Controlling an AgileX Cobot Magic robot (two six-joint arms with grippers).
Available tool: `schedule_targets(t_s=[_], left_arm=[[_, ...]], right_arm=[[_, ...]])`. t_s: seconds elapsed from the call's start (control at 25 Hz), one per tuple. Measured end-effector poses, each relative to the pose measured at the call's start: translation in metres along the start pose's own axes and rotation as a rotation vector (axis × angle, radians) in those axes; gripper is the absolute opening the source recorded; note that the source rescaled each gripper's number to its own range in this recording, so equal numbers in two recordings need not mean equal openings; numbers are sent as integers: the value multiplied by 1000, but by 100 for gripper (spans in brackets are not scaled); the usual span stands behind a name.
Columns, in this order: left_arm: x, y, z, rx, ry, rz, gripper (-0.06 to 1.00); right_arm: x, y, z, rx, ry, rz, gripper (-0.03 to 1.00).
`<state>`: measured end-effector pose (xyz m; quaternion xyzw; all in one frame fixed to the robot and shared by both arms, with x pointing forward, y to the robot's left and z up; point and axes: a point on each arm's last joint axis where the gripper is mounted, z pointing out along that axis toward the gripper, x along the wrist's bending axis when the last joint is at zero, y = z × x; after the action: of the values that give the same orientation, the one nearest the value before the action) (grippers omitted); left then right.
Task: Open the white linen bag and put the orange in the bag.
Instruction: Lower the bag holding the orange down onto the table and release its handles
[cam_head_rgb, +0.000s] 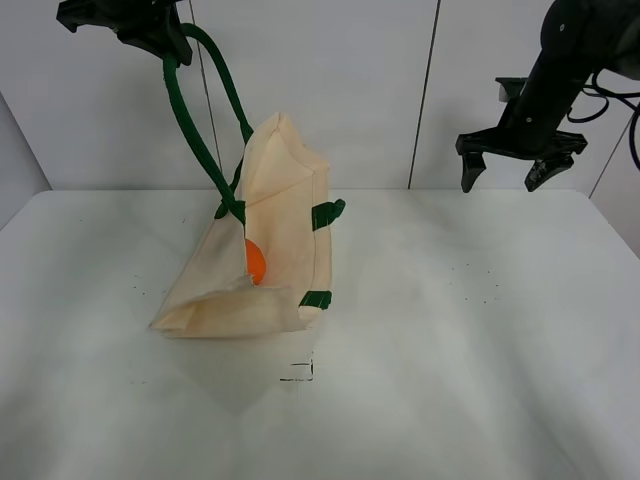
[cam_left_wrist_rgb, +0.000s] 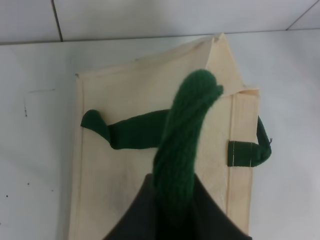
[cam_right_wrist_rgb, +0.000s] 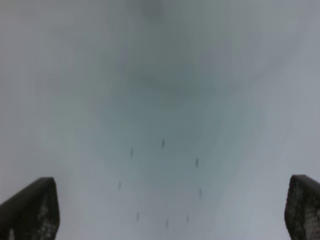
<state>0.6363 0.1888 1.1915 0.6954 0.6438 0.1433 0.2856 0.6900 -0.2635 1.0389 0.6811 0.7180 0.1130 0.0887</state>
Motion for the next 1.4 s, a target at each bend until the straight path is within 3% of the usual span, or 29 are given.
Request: schedule_targets(t_s=[0.16, 0.36, 0.64, 0.8, 0.92, 1.12, 1.28, 1.4], left_arm=[[0, 0, 0, 0, 0, 0, 0], [0, 0, 0, 0, 0, 0, 0], [0, 0, 0, 0, 0, 0, 0], [0, 0, 0, 0, 0, 0, 0], [0, 0, 0, 0, 0, 0, 0], [0, 0, 0, 0, 0, 0, 0], [0, 0, 0, 0, 0, 0, 0], [0, 0, 0, 0, 0, 0, 0]], right_arm=[[0, -49, -36, 44, 1, 2, 100], [-2, -140, -75, 95, -1, 3, 100], [-4, -276, -107, 38, 0, 1, 100], [-6, -335, -112, -156, -5, -5, 100], [-7, -372, -118, -370, -4, -9, 100], [-8, -407, -134, -661, 2, -13, 100], [-8, -422, -139, -766, 4, -14, 100], [-8, -424, -140, -776, 5, -14, 100]])
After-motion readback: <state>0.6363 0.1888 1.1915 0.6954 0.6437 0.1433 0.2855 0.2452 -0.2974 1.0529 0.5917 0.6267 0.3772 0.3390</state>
